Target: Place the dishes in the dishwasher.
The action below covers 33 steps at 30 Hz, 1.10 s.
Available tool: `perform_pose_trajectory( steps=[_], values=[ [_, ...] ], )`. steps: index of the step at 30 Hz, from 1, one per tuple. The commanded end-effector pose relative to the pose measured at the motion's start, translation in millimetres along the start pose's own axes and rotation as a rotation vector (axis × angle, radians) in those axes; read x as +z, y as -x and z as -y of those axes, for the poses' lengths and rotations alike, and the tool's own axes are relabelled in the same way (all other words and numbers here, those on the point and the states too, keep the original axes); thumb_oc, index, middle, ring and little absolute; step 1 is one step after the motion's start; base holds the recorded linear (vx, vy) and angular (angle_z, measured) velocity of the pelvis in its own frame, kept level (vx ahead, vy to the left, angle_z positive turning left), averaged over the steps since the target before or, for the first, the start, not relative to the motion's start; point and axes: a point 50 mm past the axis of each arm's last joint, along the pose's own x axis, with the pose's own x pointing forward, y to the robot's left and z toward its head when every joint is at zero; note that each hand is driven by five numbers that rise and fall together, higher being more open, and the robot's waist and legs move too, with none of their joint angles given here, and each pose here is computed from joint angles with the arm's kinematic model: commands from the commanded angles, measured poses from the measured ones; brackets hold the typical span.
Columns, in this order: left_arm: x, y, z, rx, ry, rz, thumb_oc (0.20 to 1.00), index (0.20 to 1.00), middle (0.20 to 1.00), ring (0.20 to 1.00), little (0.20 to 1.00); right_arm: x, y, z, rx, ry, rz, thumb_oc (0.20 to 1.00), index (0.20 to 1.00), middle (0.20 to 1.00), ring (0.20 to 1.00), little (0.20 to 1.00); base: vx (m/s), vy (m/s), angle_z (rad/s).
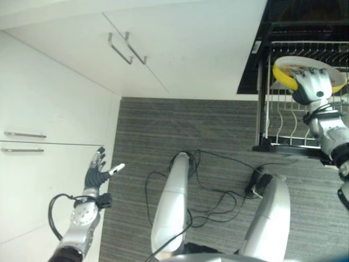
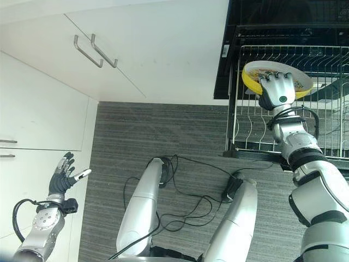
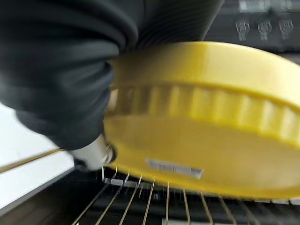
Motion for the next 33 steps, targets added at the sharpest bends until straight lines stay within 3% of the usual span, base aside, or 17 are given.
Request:
perform_pose_trajectory(
  steps=[1,11,14,16,17,19,22,26,33],
  values=[
    [10,-4,-25,0.083,0.007,0.044,1.0,1.0,1.0,1.0,1.0,-1,41,-59,0.445,-0.092,-0.123,1.0,1.0,1.0,1.0,1.0,0.03,-0.034,0.02],
    [15,-4,-21,0.056,-0.018,0.031,1.0,1.0,1.0,1.0,1.0,-12,64,-72,0.453,-0.358,-0.311,1.0,1.0,1.0,1.0,1.0,0.02,-0.037,0.04],
    [11,-2,-20,0.057,-0.019,0.017,1.0,1.0,1.0,1.0,1.0,-19,64,-67,0.325,-0.674,-0.483,1.0,1.0,1.0,1.0,1.0,0.0,0.002,0.01],
    [11,-1,-20,0.057,-0.018,0.016,1.0,1.0,1.0,1.0,1.0,-19,64,-67,0.324,-0.69,-0.491,1.0,1.0,1.0,1.0,1.0,0.03,0.037,0.01],
    [1,8,-17,0.066,-0.002,-0.018,1.0,1.0,1.0,1.0,1.0,-22,65,-61,0.141,-1.248,-0.633,1.0,1.0,1.0,1.0,1.0,0.08,0.077,-0.01],
    [0,11,-16,0.067,-0.003,-0.022,1.0,1.0,1.0,1.0,1.0,-22,67,-59,0.115,-1.34,-0.629,1.0,1.0,1.0,1.0,1.0,0.02,0.051,0.0],
    [0,21,-16,0.084,-0.002,-0.035,1.0,1.0,1.0,1.0,1.0,-10,66,-44,0.028,-1.629,-0.573,1.0,1.0,1.0,1.0,1.0,0.0,0.026,-0.04],
    [-6,31,-14,0.114,0.0,-0.055,1.0,1.0,1.0,1.0,1.0,26,64,-13,-0.049,-1.998,-0.36,1.0,1.0,1.0,1.0,1.0,0.04,0.022,-0.06],
    [-12,42,-3,0.169,-0.002,-0.078,1.0,1.0,1.0,1.0,1.0,68,86,27,-0.108,-2.423,-0.128,1.0,1.0,1.0,1.0,1.0,0.02,0.008,-0.18]
  ],
)
